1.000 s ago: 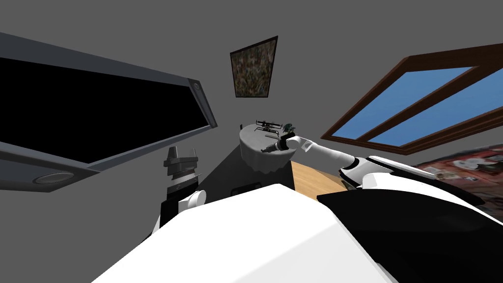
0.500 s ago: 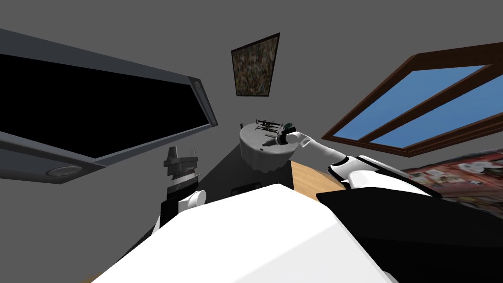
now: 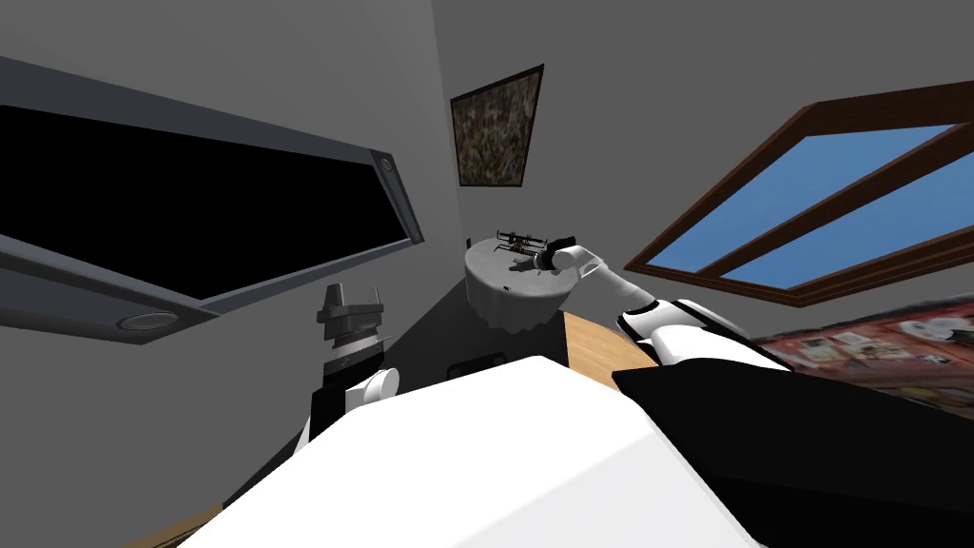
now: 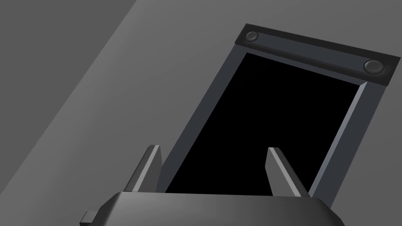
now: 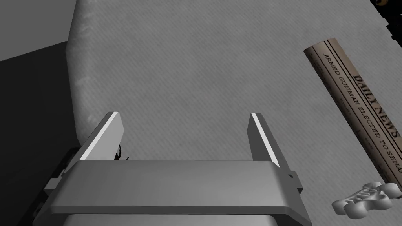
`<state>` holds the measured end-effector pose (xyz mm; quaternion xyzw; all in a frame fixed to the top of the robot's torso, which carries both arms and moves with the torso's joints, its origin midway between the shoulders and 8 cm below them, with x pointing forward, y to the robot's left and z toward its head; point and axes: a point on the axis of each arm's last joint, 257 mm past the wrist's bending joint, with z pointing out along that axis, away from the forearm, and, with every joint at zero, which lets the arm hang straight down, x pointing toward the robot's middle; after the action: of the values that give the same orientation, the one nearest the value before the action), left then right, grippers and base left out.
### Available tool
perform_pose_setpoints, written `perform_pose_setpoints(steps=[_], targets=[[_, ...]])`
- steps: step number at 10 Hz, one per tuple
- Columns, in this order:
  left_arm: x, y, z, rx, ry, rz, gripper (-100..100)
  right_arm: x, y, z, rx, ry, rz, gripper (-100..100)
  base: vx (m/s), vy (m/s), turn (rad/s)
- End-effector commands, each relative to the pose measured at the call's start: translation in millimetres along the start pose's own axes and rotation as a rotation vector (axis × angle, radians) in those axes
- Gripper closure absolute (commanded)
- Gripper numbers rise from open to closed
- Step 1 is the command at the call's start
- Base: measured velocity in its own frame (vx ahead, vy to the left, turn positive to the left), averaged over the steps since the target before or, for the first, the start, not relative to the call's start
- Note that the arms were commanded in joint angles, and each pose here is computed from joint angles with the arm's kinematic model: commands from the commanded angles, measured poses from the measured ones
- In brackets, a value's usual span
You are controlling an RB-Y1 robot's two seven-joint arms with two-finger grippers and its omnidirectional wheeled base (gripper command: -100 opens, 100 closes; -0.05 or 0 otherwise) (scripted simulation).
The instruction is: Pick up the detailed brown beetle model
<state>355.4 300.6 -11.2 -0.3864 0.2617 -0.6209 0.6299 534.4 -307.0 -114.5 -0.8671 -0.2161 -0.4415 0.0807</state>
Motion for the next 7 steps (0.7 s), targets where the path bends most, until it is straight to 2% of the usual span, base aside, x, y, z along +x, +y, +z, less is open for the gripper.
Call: perform_pose_setpoints(steps=[1, 2, 3, 5, 6, 7], targets=[[0.0, 0.0, 0.0, 0.000, 0.000, 0.000, 0, 18.1, 25.1, -2.9, -0.055, 0.043, -0.009, -100, -0.065, -0.048, -0.002], [0.0, 0.0, 0.0, 0.000, 0.000, 0.000, 0, 20.7, 44.3, -8.3, -0.103, 0.050, -0.008, -100, -0.023, -0.014, -0.013], [0.0, 0.0, 0.0, 0.000, 0.000, 0.000, 0, 29.3, 49.9, -14.7, -0.114, 0.071, -0.003, -100, 0.002, 0.002, -0.016], [0.0, 0.0, 0.0, 0.000, 0.000, 0.000, 0, 59.3, 73.3, -19.4, -0.166, 0.124, -0.033, -100, -0.090, -0.053, 0.090], [0.0, 0.0, 0.0, 0.000, 0.000, 0.000, 0, 72.2, 83.2, -21.4, -0.190, 0.158, -0.012, -100, -0.069, -0.035, -0.006], [0.0, 0.0, 0.0, 0.000, 0.000, 0.000, 0, 76.6, 100.1, -31.1, -0.235, 0.173, -0.006, -100, -0.007, 0.003, -0.011]])
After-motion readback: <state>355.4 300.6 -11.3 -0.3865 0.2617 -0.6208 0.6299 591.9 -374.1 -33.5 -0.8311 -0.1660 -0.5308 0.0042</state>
